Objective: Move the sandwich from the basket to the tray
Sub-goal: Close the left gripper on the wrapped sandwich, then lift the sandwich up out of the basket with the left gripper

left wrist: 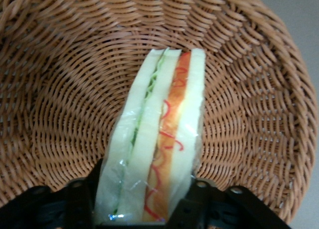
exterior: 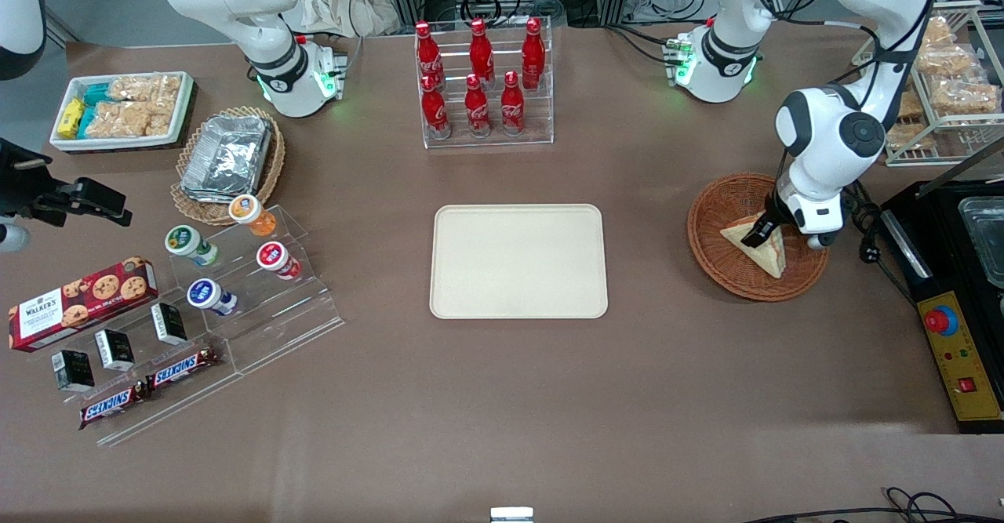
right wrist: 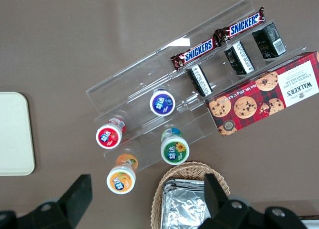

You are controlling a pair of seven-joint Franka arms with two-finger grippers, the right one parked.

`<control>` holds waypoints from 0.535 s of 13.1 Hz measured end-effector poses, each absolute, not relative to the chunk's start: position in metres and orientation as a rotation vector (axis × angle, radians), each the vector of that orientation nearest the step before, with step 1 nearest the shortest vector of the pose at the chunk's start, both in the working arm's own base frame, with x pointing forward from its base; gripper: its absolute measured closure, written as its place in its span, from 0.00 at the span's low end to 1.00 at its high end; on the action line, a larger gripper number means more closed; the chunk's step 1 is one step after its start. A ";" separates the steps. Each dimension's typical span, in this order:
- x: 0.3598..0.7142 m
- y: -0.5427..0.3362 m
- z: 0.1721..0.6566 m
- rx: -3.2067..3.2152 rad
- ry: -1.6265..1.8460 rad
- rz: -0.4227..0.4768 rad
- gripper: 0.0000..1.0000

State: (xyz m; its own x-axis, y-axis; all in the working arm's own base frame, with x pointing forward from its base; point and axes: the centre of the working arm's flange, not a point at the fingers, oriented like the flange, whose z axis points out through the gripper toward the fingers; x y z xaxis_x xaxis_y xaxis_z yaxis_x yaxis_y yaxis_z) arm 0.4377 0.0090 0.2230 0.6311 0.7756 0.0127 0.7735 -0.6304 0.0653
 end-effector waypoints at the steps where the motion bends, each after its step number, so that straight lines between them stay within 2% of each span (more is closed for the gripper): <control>1: 0.438 0.008 0.223 2.789 1.321 0.065 0.51; 2: 0.438 0.008 0.224 2.790 1.319 0.066 0.56; 5: 0.439 0.006 0.224 2.792 1.311 0.070 0.60; 7: 0.441 0.003 0.229 2.794 1.292 0.085 0.70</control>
